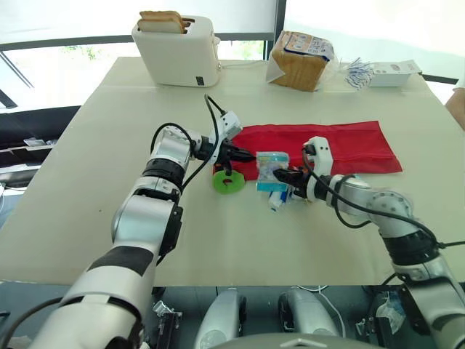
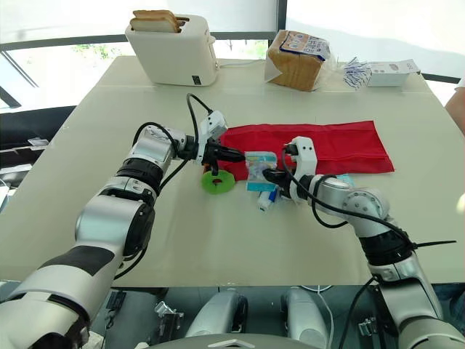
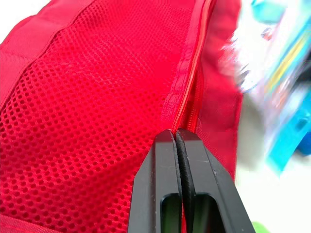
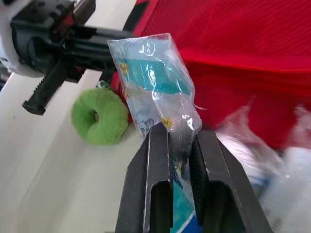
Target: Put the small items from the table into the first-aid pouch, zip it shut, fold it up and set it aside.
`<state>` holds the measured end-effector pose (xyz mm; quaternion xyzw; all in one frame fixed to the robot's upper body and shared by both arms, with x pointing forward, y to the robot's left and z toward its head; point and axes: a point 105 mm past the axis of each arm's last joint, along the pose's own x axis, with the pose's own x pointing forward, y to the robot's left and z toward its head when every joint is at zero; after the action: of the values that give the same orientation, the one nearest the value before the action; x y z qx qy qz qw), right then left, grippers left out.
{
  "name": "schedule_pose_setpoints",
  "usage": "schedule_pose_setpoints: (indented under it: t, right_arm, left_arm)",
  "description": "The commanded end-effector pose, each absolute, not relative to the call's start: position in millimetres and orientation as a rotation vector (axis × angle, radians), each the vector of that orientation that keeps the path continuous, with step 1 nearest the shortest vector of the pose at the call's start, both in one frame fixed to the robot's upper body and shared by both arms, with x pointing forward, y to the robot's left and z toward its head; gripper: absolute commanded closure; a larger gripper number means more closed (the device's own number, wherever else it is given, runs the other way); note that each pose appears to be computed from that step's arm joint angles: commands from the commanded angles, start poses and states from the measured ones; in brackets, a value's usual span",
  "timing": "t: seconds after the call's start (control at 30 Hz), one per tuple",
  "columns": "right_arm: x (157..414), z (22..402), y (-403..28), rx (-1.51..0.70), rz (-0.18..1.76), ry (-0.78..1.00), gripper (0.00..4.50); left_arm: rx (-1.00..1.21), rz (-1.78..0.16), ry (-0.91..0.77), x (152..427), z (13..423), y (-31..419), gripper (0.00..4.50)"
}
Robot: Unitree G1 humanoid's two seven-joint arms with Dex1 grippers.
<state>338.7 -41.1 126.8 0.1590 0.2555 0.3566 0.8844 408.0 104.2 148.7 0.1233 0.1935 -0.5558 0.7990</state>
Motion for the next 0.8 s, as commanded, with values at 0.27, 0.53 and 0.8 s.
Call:
schedule_pose_setpoints:
  t: [0.27, 0.53, 0.8]
  right_arm:
    - [349, 116, -11, 0.315, 0.821, 0.668, 4.5]
    - [367, 115, -4, 0.334, 0.811, 0.71, 4.5]
    - [372, 130, 16, 0.417, 0.875, 0.728, 4.5]
  left_arm:
    - [0.151, -1.23, 0.306, 384, 178, 110, 4.5]
    - [0.131, -1.206, 0.297, 375, 177, 117, 4.5]
    - [0.146, -1.18, 0.332, 373, 158, 125, 4.5]
